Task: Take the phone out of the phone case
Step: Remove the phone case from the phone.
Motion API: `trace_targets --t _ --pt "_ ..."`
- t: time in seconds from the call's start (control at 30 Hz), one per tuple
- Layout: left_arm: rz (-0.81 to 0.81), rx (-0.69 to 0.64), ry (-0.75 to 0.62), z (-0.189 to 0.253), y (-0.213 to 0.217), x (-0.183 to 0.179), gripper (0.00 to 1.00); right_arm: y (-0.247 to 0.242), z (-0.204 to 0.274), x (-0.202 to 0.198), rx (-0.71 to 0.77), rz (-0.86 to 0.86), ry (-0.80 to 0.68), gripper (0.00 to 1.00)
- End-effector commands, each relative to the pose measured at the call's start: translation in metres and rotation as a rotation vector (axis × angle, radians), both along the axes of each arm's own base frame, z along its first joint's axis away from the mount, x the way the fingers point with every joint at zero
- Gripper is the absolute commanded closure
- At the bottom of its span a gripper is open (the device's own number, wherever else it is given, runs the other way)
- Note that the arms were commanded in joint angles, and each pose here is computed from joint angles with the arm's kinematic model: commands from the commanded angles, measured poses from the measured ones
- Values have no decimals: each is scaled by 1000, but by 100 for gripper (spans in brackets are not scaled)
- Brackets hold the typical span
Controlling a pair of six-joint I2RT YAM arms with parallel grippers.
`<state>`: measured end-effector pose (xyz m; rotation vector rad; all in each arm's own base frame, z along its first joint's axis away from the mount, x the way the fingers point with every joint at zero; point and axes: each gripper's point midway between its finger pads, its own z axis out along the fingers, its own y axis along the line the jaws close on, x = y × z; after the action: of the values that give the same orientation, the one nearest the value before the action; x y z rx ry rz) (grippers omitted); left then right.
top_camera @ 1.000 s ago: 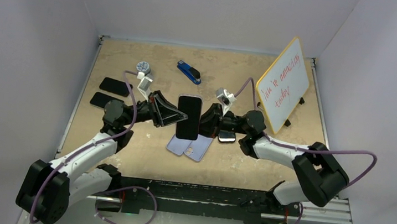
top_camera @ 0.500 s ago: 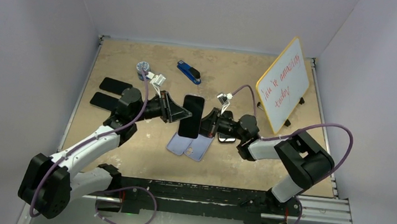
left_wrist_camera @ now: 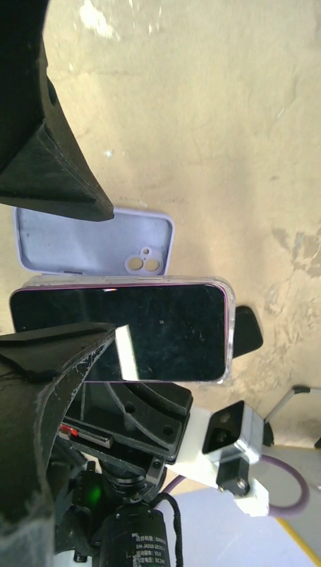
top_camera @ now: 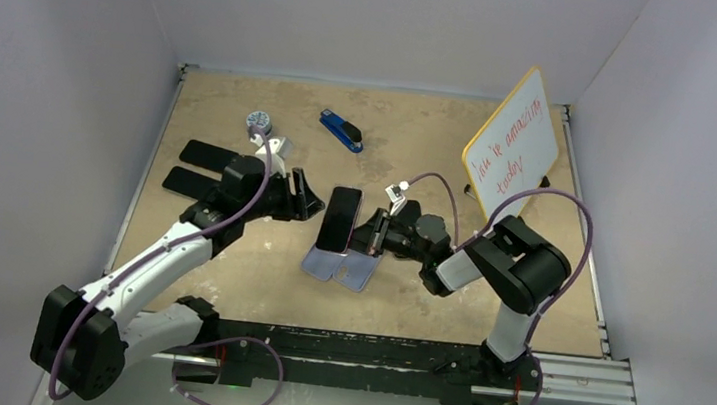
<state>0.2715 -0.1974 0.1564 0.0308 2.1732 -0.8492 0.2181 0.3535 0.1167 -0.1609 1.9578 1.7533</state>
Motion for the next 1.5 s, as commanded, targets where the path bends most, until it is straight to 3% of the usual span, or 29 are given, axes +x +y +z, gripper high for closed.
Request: trace_targets --t 0.0,0.3,0.53,0.8,1.03,1.27,1.47 --pt "22 129 -71 19 15 4 41 8 38 12 146 -27 -31 100" --pt "-126 369 -182 40 -13 -18 39 12 24 17 153 -38 91 100" --pt "-235 626 -221 28 -37 -44 39 11 18 22 136 -72 124 100" --pt "-206 725 -258 24 -65 -63 39 11 16 24 124 -80 134 100" --pt "-100 967 -278 5 -64 -60 40 10 19 23 130 -82 130 100" --pt "-9 1153 -307 -4 -55 -54 51 9 22 21 141 -78 126 100" --pt "0 1224 -325 -14 -57 -52 56 9 24 21 153 -75 125 100"
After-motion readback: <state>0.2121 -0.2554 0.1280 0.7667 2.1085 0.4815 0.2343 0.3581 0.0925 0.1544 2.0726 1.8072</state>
